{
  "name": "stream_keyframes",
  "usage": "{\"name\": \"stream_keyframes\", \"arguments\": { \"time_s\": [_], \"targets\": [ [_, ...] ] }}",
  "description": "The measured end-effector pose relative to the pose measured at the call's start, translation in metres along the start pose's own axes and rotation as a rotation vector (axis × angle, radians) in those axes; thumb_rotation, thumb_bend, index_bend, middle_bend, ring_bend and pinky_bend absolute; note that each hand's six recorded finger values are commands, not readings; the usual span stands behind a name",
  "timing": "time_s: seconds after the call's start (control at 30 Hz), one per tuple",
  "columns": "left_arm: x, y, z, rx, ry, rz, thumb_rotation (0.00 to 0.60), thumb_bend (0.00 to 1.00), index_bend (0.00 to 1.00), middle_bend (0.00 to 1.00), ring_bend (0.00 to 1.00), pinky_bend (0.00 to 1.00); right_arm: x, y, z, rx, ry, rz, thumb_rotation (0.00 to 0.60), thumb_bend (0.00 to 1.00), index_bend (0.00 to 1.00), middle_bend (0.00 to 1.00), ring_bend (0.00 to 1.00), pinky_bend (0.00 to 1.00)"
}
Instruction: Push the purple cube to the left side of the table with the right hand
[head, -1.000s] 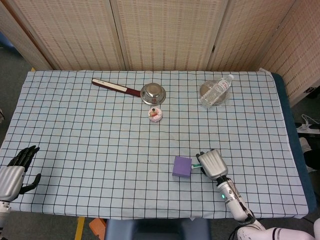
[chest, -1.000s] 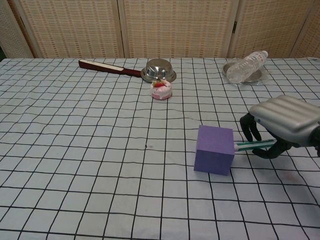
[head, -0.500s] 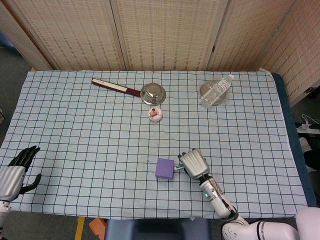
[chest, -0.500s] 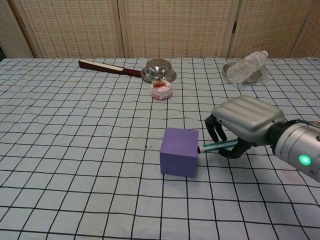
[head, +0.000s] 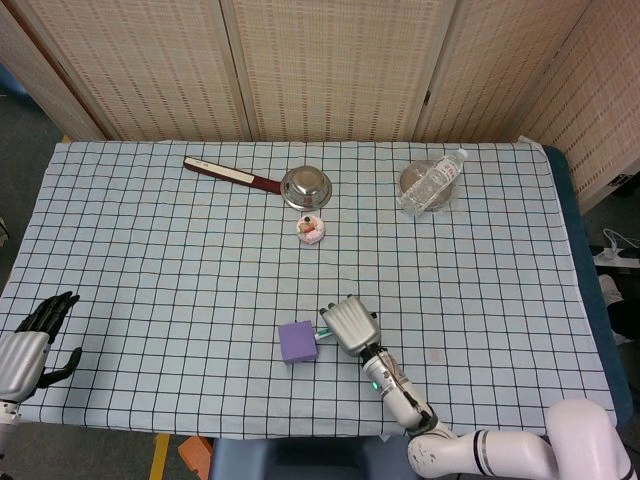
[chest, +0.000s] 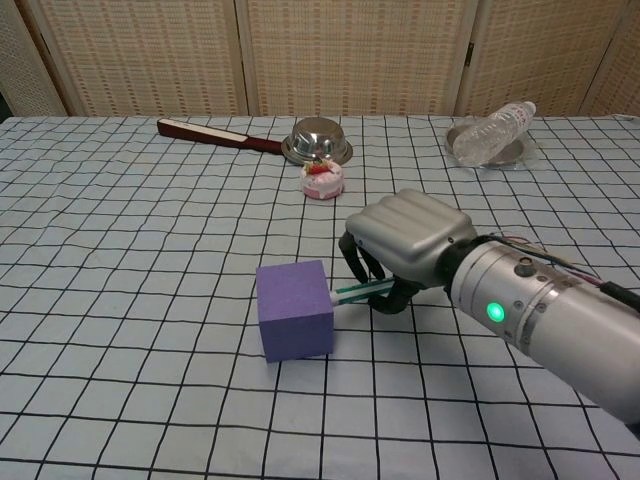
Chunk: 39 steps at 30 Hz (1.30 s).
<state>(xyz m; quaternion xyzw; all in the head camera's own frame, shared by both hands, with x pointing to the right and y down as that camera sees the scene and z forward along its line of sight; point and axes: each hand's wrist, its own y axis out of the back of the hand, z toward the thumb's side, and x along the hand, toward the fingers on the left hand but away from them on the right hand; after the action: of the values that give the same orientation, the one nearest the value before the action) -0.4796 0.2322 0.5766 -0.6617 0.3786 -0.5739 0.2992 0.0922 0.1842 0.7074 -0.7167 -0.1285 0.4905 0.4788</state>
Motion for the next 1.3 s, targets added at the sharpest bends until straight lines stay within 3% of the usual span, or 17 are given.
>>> {"name": "stream_keyframes", "arguments": {
  "time_s": [0.23,0.57,0.97,1.3],
  "targets": [
    [-0.001,0.001,0.000,-0.001,0.000,0.002,0.600,0.45,0.00,0.00,0.00,0.18,-0.003,0.000,0.009,0.004,0.013,0.001,0.600,0.41,0.92,0.82,0.66,0.59],
    [-0.003,0.001,0.001,0.004,-0.004,0.006,0.600,0.45,0.00,0.00,0.00,0.18,0.019,-0.002,0.009,0.027,0.039,0.008,0.600,0.41,0.92,0.82,0.66,0.59],
    [-0.003,0.001,0.000,-0.004,-0.006,0.005,0.600,0.45,0.00,0.00,0.00,0.18,0.000,0.008,0.036,0.007,0.069,-0.024,0.600,0.41,0.92,0.82,0.66,0.59],
    [-0.002,0.001,-0.001,-0.011,-0.007,0.000,0.600,0.45,0.00,0.00,0.00,0.18,-0.027,0.020,0.076,-0.027,0.101,-0.045,0.600,0.41,0.92,0.82,0.66,0.59]
  ]
}}
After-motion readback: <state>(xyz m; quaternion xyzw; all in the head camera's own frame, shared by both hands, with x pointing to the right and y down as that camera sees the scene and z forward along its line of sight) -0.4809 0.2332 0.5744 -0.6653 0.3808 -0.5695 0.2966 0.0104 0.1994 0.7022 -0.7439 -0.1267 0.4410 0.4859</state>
